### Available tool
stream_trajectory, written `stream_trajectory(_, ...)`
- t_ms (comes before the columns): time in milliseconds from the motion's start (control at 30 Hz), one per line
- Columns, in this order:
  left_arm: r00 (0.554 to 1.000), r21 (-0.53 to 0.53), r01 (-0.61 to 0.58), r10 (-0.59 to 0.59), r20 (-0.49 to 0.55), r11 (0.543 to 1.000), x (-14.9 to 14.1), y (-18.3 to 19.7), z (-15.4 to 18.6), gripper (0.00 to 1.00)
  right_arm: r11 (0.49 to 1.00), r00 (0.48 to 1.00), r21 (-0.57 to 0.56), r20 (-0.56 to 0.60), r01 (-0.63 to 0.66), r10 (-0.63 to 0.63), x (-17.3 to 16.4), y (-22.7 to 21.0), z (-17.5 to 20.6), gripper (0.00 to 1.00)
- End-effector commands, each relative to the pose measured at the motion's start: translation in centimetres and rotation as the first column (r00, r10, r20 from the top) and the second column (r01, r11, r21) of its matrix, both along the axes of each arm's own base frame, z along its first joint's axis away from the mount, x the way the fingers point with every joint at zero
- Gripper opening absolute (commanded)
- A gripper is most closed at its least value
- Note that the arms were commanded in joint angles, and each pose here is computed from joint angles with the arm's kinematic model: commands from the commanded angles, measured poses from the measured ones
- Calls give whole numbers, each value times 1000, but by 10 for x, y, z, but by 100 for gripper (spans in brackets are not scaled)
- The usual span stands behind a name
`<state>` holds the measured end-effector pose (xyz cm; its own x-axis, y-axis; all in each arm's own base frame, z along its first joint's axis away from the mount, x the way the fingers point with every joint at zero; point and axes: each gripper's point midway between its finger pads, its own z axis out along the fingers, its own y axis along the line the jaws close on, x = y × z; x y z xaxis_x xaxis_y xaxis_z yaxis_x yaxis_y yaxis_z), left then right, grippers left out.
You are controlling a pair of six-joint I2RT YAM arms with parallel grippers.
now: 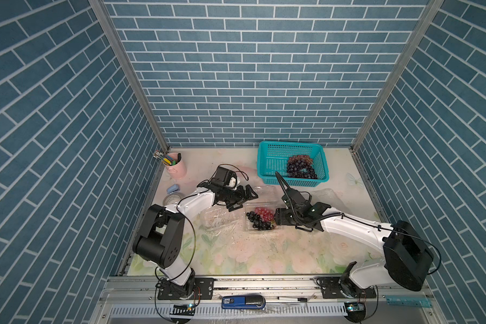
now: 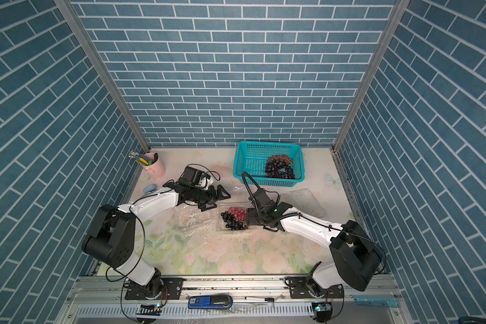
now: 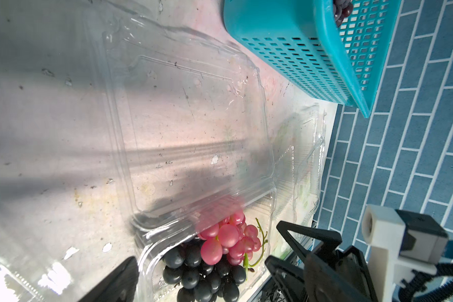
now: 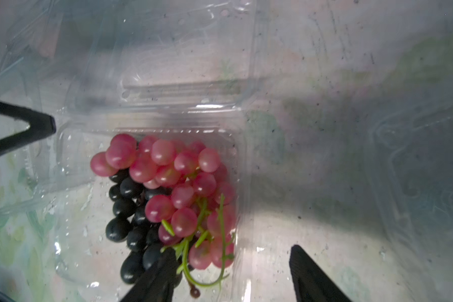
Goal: Pack grapes into containers
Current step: Adjust the grape in the packing box, then close the packing box at the center of the board.
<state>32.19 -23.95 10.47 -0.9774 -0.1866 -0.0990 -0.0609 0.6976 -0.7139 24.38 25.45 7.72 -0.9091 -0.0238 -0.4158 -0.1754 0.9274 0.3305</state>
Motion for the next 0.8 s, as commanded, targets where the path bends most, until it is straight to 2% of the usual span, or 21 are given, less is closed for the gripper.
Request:
stream_trajectory(0,1000,43,17,-17,-4,999,-1,5,-5,100,1000,1000,20,13,18,-18,11,4,-3,62)
stream_trajectory(67,1000,56,23,-22,-13,998,-3,6,-9,100,1000,1000,14,9,21,-21,16,2,-7,55)
stream_trajectory(167,999,69,27,-25,-32,997,-5,9,-16,100,1000,1000,4,18,10,-10,22,3,-10,53)
stream_trajectory(433,998,97,21,-15,-54,995,-5,22,-26,100,995,997,-69,16,-78,80,34,15,-25,31)
stream_trajectory(633,999,111,-3,8,-48,994,1,35,-25,100,969,975,-131,45,-209,216,49,31,-21,29)
stream_trajectory(767,998,91,-1,7,-61,996,11,29,-29,100,933,949,-199,45,-299,313,59,39,-21,29)
